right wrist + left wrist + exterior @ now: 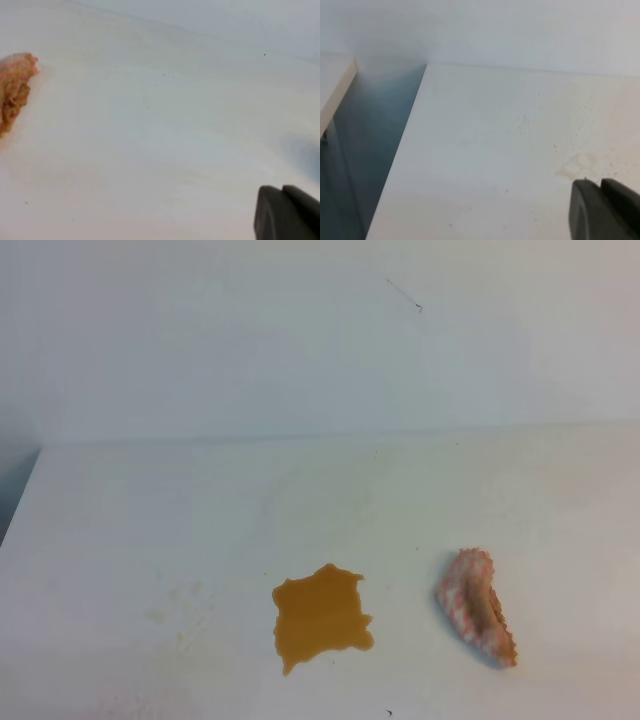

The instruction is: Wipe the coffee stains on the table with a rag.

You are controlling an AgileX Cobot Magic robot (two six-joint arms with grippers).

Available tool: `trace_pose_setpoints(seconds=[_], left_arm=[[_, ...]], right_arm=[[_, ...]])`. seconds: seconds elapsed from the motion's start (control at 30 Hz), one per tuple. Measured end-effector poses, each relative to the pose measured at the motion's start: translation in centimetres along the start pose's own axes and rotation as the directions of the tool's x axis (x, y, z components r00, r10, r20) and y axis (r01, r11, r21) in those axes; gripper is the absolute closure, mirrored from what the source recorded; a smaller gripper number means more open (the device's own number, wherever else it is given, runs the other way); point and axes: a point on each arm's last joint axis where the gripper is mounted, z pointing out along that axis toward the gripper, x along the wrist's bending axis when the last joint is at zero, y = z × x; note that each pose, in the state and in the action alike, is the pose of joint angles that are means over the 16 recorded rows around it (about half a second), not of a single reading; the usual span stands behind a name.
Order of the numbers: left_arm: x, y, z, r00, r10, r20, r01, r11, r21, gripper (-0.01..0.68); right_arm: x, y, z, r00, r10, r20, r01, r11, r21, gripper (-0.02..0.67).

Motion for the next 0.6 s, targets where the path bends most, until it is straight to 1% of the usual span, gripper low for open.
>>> trace_pose_setpoints(seconds=[0.6], left_arm=[[0.0, 0.0, 0.0, 1.0, 0.0, 0.0, 0.0, 1.0, 0.0, 0.673]], right_arm=[[0.0, 0.0, 0.0, 1.0, 0.0, 0.0, 0.0, 1.0, 0.0, 0.651]])
